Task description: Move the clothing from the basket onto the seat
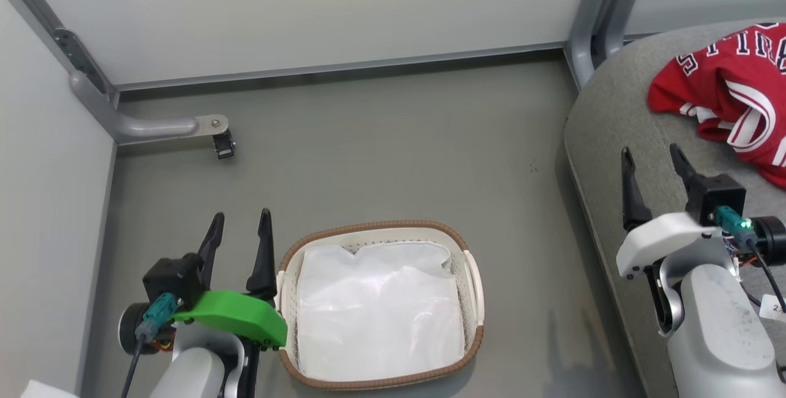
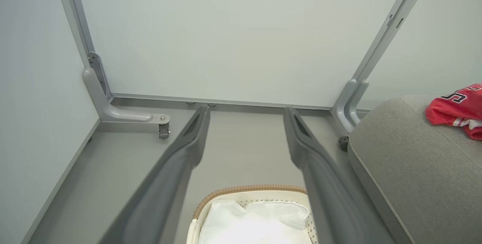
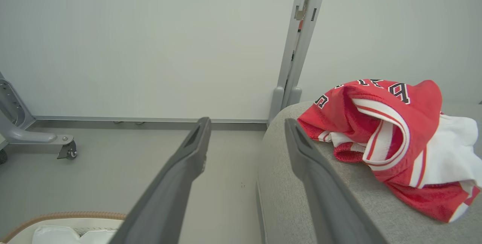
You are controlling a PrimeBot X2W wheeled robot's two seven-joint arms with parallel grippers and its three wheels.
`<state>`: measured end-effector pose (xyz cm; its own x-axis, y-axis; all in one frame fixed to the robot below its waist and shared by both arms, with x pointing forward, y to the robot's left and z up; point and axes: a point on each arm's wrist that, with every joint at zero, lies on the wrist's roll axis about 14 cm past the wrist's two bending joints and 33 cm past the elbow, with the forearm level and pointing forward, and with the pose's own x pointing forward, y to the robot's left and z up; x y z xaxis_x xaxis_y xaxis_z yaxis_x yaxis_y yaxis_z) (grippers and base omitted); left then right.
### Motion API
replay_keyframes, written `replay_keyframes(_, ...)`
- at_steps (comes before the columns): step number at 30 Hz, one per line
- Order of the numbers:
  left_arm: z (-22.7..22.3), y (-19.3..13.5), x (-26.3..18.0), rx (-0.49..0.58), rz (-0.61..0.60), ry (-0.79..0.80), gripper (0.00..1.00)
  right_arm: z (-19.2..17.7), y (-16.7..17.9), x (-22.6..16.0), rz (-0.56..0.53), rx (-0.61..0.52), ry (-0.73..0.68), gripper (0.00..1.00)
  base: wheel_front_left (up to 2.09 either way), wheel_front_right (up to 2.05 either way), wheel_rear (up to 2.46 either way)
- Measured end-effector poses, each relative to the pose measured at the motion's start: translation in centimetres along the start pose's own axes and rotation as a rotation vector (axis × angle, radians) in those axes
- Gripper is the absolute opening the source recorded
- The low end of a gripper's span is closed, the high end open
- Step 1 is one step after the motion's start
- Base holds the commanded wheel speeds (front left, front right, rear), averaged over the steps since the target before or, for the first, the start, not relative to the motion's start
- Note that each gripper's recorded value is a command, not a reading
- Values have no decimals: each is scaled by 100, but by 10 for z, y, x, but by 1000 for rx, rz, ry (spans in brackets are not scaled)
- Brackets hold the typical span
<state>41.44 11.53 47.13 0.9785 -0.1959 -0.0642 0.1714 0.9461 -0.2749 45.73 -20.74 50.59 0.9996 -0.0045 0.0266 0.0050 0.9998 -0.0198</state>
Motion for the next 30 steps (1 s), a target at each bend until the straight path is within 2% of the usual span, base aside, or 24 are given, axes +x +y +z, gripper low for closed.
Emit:
replay_keyframes(8,2,23,-39,-24,110,-28,100,4,35,-28,82,83,-38,100,0,0,0)
replay_keyframes(14,5,32,-58,-12,151,-47,100,0,52,-50,129,130,-34,100,0,0,0)
replay_keyframes(21,0,40,-76,-10,182,-44,100,-4,51,-66,126,147,-24,100,0,0,0)
replay_keyframes(30,-2,35,-78,-13,170,-42,100,-7,55,-72,134,170,-14,100,0,0,0)
